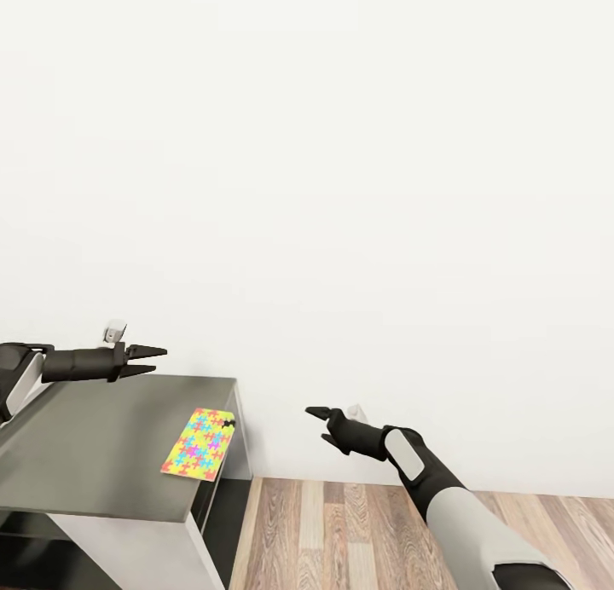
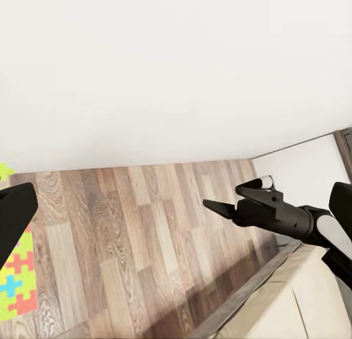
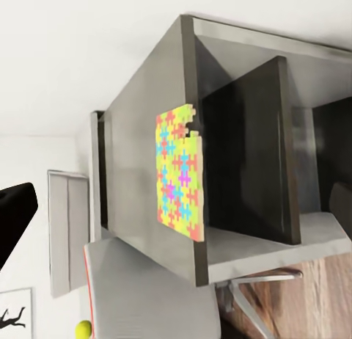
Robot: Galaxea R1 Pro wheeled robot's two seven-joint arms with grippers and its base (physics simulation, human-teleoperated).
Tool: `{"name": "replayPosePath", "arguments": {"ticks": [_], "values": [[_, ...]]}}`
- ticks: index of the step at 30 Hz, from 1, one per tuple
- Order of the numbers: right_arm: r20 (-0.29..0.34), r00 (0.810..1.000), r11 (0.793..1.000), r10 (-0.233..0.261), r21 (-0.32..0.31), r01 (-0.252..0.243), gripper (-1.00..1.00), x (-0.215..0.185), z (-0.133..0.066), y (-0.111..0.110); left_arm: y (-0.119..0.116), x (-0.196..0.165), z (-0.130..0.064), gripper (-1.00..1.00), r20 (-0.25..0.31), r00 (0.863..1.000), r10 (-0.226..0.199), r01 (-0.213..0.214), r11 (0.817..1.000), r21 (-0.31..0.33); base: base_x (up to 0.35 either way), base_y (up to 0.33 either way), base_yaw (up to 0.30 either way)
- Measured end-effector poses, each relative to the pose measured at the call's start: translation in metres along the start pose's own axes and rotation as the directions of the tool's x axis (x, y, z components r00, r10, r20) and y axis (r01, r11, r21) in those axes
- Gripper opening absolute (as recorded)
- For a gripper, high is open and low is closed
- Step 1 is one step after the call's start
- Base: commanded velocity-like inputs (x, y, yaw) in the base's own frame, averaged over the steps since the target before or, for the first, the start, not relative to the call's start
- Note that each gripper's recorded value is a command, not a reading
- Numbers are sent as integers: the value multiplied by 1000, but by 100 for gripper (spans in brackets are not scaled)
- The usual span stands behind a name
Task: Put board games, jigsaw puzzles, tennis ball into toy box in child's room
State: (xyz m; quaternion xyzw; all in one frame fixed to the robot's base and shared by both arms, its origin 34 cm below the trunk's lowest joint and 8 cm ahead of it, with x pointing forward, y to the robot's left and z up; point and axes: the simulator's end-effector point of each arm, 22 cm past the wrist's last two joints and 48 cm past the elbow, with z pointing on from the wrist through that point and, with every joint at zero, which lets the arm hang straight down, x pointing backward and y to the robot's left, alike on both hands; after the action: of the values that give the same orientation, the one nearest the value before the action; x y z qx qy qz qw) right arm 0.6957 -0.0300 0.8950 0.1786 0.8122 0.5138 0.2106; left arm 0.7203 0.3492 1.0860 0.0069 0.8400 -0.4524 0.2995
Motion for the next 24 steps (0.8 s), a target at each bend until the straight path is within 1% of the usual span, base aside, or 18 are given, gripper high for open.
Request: {"name": "replayPosePath", "arguments": {"ticks": [10,15,16,19,22,24], "values": [[-19,1000,1000,8,-5,-8,100,5,7,-8,8,3,5,100,1,1000,1,-1,1000,2,0,0,0],[-64,997,999,31,-7,-32,100,15,10,-11,8,5,8,100,-1,1000,-5,5,1000,19,0,0,0],[-79,996,999,40,-7,-40,100,18,10,-12,6,4,8,100,-2,1000,-3,3,1000,25,0,0,0],[-96,994,998,54,-13,-55,100,22,11,-13,5,4,10,100,-2,1000,3,-3,999,34,0,0,0],[-96,992,996,77,-44,-82,100,21,13,-9,5,5,11,100,-2,1000,7,-7,999,38,0,0,0],[-90,991,990,102,-83,-110,100,19,13,-2,6,5,12,100,-2,1000,9,-9,999,40,0,0,0]]}}
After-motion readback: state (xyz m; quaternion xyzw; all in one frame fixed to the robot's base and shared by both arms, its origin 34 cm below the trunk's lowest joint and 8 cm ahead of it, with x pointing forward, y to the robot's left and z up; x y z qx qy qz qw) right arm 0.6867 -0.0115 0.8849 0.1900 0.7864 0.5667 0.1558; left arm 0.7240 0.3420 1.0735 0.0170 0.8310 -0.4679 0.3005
